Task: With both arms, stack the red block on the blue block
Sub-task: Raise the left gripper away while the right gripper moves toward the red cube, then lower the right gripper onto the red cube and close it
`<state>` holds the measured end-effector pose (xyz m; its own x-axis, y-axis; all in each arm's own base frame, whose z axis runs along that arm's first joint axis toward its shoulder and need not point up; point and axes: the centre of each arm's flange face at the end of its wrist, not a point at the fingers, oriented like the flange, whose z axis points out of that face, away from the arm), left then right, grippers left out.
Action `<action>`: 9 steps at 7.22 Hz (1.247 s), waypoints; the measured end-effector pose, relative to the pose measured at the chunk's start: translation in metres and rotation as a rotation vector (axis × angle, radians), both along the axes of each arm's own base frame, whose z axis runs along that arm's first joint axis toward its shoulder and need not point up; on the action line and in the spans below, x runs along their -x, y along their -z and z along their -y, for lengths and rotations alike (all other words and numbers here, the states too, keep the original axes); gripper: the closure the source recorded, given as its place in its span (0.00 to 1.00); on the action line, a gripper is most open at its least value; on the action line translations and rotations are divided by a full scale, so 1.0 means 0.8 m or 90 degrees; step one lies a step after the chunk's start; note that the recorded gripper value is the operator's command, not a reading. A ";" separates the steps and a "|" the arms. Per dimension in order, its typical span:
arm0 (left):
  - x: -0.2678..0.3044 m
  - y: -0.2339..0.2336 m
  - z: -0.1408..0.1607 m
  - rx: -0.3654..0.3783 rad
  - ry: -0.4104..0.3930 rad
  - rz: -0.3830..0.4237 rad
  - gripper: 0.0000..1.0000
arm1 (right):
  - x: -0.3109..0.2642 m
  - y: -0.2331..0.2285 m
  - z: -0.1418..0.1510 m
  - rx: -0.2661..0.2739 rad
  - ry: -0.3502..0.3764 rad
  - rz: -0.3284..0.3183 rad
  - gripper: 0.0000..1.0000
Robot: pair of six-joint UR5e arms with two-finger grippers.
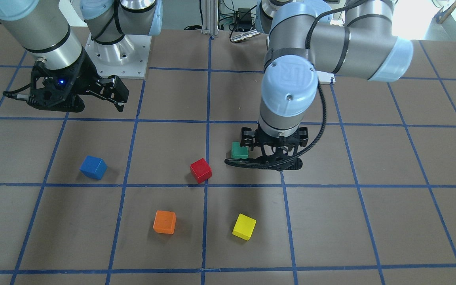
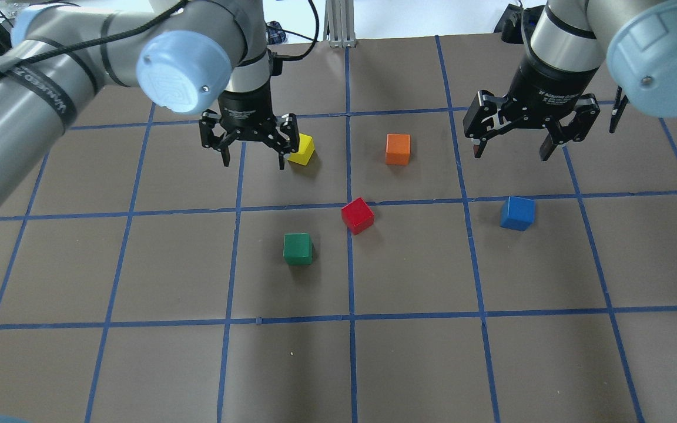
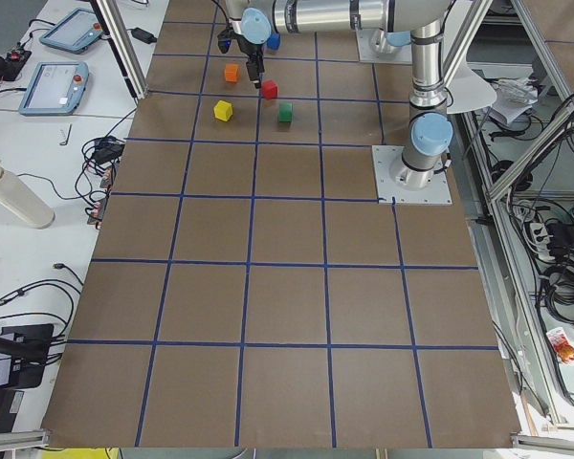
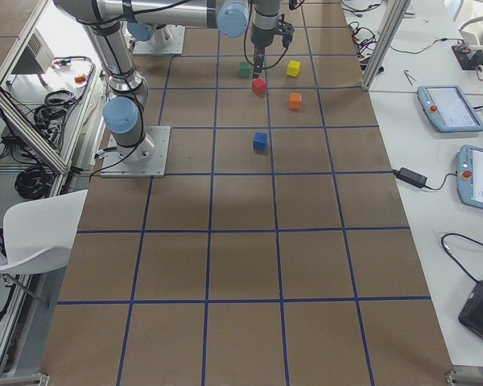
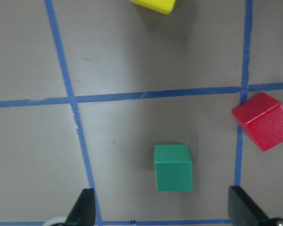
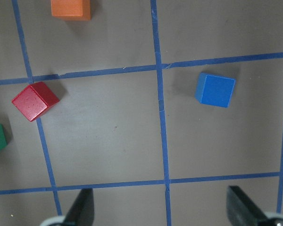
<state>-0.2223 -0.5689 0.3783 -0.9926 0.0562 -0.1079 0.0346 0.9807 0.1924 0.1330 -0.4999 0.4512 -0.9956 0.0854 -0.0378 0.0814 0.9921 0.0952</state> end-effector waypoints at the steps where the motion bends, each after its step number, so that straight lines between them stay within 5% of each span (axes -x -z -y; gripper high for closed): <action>1: -0.034 -0.022 0.000 0.001 0.017 -0.005 0.00 | -0.006 0.009 0.006 -0.002 0.000 0.006 0.00; 9: -0.178 -0.080 -0.002 0.023 0.072 -0.095 0.00 | -0.169 0.140 0.054 0.026 -0.127 0.017 0.00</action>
